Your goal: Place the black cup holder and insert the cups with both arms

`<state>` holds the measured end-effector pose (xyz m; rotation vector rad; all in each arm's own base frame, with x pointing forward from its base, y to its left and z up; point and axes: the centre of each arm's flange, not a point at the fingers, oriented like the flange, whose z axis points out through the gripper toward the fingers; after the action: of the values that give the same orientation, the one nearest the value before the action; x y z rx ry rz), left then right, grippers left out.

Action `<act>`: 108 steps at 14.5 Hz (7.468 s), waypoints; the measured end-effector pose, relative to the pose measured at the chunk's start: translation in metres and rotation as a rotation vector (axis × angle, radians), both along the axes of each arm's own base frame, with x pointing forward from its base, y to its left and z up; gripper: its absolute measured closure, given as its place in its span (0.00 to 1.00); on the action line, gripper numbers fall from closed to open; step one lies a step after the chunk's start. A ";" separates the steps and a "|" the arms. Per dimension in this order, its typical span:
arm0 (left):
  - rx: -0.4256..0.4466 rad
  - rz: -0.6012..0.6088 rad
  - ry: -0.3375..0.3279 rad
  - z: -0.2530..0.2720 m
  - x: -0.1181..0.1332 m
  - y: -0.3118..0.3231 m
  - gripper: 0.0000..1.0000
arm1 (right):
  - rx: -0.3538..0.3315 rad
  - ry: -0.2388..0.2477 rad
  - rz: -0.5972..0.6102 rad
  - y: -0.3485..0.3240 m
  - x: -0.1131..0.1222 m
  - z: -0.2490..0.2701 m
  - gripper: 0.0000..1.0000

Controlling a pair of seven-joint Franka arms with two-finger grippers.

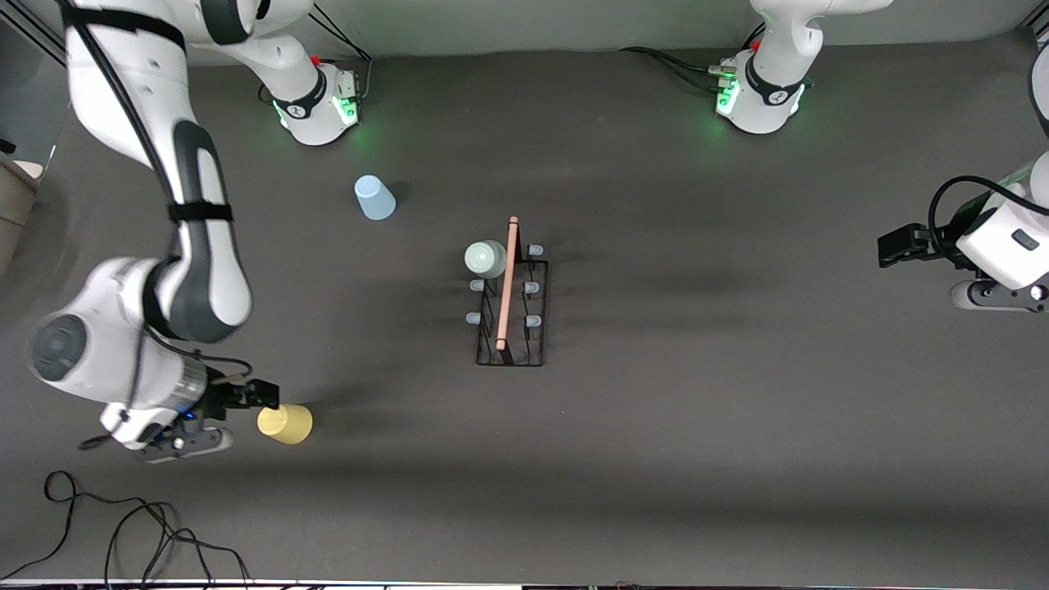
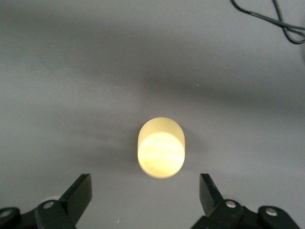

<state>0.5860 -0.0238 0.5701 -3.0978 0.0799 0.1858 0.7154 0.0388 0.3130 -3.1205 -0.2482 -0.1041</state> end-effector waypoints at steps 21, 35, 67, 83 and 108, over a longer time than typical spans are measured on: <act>0.000 0.000 0.001 0.000 0.000 0.000 0.00 | 0.020 0.062 0.069 -0.007 -0.005 0.058 0.33; 0.000 0.003 0.001 0.000 0.000 0.001 0.00 | 0.016 0.119 -0.356 0.313 -0.132 0.154 0.33; 0.000 0.005 0.001 0.000 0.000 0.002 0.00 | 0.007 0.075 -0.467 0.372 -0.143 0.100 0.00; -0.186 0.141 -0.020 -0.012 -0.004 -0.202 0.04 | 0.012 0.116 -0.127 0.004 -0.162 0.312 0.00; -0.081 0.215 -0.022 -0.125 0.016 -0.360 0.06 | -0.017 0.130 -0.115 -0.054 -0.157 0.300 0.00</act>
<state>0.6015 -0.3839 0.4448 -3.1833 -0.2537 0.1574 0.5581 -0.0149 0.6133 -3.1399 -0.0681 0.1001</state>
